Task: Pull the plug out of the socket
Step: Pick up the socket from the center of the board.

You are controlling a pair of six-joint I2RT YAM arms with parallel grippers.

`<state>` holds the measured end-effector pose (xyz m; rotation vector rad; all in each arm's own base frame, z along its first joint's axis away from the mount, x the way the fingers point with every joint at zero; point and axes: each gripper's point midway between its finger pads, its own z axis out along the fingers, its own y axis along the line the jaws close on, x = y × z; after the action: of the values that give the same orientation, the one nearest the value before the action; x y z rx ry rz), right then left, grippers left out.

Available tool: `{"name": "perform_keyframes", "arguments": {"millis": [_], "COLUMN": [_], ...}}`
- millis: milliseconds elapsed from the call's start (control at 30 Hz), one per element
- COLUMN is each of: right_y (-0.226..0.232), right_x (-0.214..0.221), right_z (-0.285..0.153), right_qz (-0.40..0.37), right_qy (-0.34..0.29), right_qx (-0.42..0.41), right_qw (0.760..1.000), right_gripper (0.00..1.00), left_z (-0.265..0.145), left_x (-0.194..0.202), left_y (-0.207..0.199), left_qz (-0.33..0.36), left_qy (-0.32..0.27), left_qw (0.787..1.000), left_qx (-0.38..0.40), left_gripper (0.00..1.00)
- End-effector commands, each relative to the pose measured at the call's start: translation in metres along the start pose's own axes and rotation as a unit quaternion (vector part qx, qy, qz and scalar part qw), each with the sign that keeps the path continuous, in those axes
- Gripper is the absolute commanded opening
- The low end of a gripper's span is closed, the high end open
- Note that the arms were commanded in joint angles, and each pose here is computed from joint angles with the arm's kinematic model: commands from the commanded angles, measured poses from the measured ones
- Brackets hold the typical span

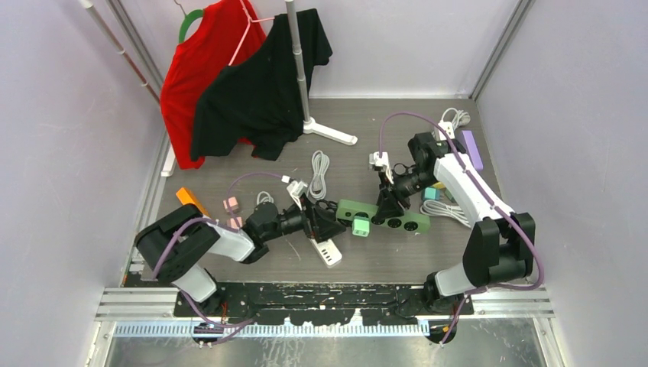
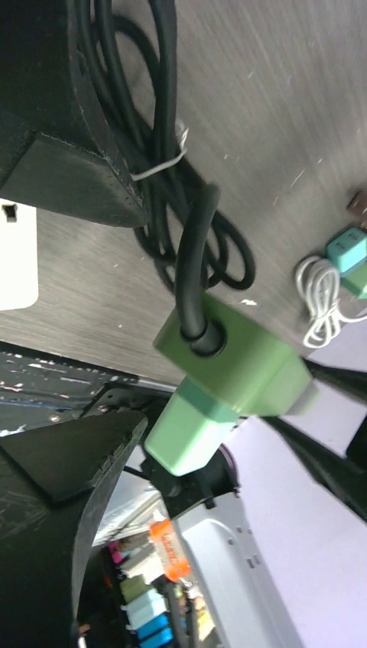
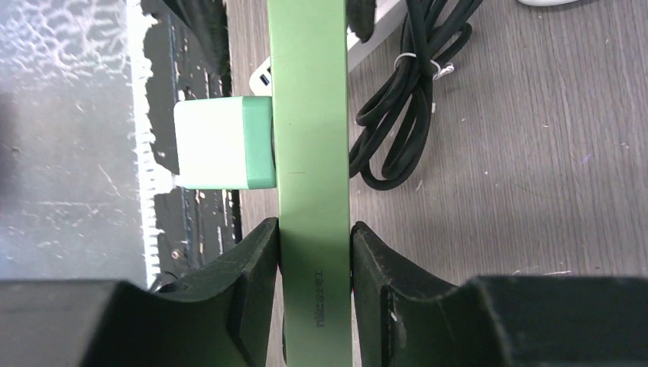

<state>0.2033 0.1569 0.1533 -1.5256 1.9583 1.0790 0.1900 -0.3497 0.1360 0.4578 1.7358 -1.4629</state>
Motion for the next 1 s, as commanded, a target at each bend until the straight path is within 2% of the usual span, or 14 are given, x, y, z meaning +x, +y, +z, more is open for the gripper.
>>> {"name": "perform_keyframes", "arguments": {"millis": [0, 100, 233, 300, 367, 400, 500, 600, 733, 967], "right_y": [0.011, 0.012, 0.018, 0.019, 0.018, 0.016, 0.011, 0.006, 0.001, 0.004], "right_x": [-0.035, -0.038, -0.052, -0.055, -0.052, -0.048, -0.035, -0.022, -0.011, -0.009], "right_z": [-0.005, -0.004, -0.004, -0.004, -0.004, -0.003, -0.001, -0.001, -0.001, 0.008], "right_qz": [0.041, 0.068, 0.086, 0.095, 0.099, 0.1, 0.099, 0.094, 0.07, 0.002], "right_qy": [-0.059, -0.065, -0.098, -0.107, -0.099, -0.091, -0.06, -0.032, 0.002, 0.051], "right_qx": [-0.031, -0.043, -0.071, -0.077, -0.074, -0.069, -0.053, -0.037, -0.018, -0.003], "right_qw": [0.997, 0.995, 0.989, 0.987, 0.987, 0.988, 0.992, 0.994, 0.997, 0.999], "right_gripper": [0.01, 0.01, 0.01, 0.01, 0.01, 0.01, 0.01, 0.01, 0.01, 0.01], "left_z": [-0.002, -0.014, -0.016, -0.019, -0.025, -0.028, -0.037, -0.052, -0.073, -0.046], "left_x": [-0.055, -0.057, -0.048, -0.055, -0.068, -0.069, -0.076, -0.071, -0.075, -0.06], "left_y": [-0.022, -0.021, -0.016, -0.018, -0.027, -0.026, -0.027, -0.037, -0.053, -0.051], "left_qz": [0.023, 0.044, 0.018, -0.001, 0.015, 0.025, 0.058, 0.117, 0.178, 0.172], "left_qy": [-0.089, -0.076, -0.047, -0.07, -0.105, -0.103, -0.058, 0.02, 0.059, 0.146], "left_qw": [0.994, 0.994, 0.998, 0.997, 0.993, 0.993, 0.996, 0.993, 0.982, 0.971], "left_qx": [0.063, 0.062, 0.037, 0.039, 0.051, 0.048, 0.032, 0.016, 0.01, 0.079], "left_gripper": [0.85, 0.85, 0.87, 0.87, 0.87, 0.87, 0.87, 0.87, 0.99, 0.97]}}
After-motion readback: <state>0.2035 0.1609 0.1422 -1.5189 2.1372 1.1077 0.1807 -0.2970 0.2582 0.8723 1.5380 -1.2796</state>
